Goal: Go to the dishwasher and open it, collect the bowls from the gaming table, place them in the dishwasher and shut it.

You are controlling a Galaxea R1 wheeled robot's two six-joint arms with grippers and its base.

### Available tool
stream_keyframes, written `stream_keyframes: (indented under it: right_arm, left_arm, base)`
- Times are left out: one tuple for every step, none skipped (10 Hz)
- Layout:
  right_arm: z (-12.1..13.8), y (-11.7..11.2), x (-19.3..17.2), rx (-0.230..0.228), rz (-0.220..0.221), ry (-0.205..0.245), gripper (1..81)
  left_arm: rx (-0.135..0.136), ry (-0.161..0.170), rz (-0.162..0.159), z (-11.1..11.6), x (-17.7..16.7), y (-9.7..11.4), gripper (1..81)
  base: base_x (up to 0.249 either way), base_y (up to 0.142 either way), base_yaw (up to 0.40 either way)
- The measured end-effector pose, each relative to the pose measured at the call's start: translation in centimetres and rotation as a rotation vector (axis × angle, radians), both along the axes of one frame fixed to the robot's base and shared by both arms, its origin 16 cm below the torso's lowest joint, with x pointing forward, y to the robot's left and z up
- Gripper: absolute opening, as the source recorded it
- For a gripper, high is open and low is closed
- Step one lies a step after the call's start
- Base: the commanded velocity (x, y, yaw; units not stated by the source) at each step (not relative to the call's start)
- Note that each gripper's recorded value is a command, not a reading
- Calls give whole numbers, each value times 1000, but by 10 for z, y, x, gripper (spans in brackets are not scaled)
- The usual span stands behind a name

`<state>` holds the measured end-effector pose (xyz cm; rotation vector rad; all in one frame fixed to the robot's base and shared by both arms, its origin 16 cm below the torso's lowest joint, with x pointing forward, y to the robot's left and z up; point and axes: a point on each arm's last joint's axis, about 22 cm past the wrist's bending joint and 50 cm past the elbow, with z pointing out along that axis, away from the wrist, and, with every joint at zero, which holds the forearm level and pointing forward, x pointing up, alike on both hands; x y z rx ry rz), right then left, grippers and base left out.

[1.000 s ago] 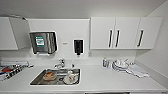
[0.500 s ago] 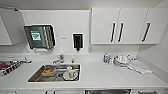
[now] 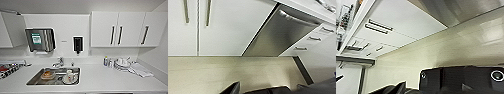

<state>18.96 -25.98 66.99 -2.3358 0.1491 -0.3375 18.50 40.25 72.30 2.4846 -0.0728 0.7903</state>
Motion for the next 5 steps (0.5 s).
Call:
stream_keyframes:
  right_arm:
    - [-3,-7,6,-7,-15,5,811]
    - [-6,-10,11,-8,-23,22,811]
    - [-10,-11,22,-4,-38,40,811]
    - [-9,-12,35,7,-54,54,811]
    - [-9,-12,48,23,-78,77,811]
  left_arm:
    - [-11,-15,-4,17,6,-2,811]
    - [-36,-24,-13,32,14,-11,811]
    - [-64,-31,-24,46,25,-23,811]
    - [-80,-41,-36,57,36,-30,811]
    - [-84,-37,-41,64,44,-31,811]
  base:
    - [0,0,0]
    - [0,0,0]
    - [0,0,0]
    - [0,0,0]
    - [0,0,0]
